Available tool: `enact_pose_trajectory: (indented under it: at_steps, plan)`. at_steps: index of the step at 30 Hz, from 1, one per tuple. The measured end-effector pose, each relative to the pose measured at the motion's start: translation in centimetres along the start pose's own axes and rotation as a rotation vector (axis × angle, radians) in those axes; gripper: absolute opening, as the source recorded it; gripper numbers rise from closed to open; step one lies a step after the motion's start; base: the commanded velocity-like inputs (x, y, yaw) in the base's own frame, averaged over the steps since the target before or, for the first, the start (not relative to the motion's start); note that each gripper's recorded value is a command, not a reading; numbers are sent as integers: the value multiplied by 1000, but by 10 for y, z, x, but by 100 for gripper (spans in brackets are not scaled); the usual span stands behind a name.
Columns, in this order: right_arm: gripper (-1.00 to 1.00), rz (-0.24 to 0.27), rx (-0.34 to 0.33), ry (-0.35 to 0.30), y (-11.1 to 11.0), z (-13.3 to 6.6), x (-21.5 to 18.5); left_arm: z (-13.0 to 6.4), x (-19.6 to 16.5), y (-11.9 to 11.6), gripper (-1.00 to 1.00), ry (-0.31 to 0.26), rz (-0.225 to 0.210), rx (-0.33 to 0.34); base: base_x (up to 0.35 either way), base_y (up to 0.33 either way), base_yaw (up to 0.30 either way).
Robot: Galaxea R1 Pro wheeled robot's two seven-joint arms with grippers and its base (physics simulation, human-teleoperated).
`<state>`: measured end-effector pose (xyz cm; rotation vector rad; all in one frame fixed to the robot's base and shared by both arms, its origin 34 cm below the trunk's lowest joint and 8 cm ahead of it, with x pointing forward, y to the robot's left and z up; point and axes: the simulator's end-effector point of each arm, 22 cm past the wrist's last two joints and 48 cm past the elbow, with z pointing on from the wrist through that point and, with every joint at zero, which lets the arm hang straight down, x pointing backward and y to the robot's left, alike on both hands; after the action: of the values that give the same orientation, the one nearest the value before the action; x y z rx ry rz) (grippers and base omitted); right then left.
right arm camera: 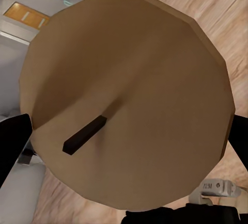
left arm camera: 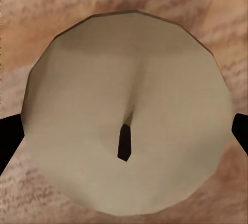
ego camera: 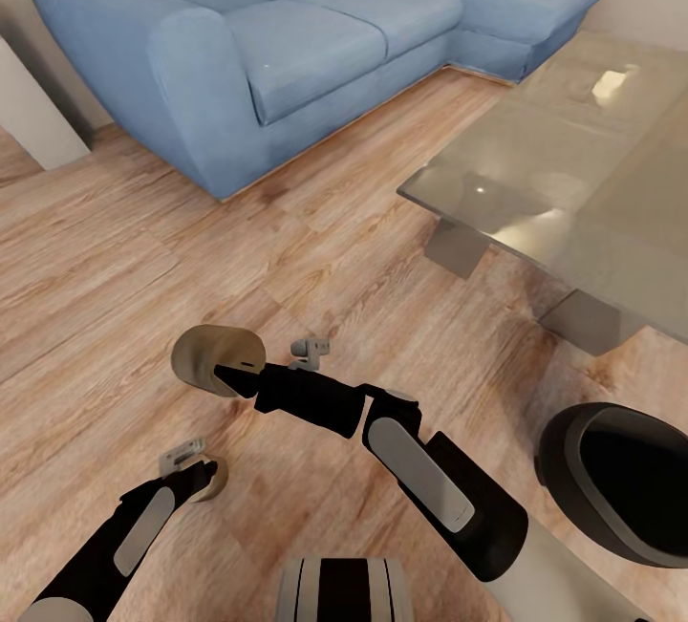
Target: Place each of the two pumpkins and all three candles from the living room inside a cabinet in the living room (use any cabinet), then make sure every cabinet is closed, and position the cauldron so it is next to a table in the living room.
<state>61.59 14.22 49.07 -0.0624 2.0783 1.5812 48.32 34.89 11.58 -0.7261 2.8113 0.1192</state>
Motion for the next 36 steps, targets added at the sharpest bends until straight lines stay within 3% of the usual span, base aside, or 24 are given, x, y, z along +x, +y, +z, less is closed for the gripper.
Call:
enact_pose_trajectory:
  at_steps: [28, 36]
  plan:
    - [-100, 0, 0, 0, 0, 0, 0, 0, -4, 0, -100, -12, -11, 8, 0, 0, 0]
    - [-100, -28, -10, -11, 17, -3, -8, -11, -18, -5, -100, -41, -17, 23, 0, 0, 0]
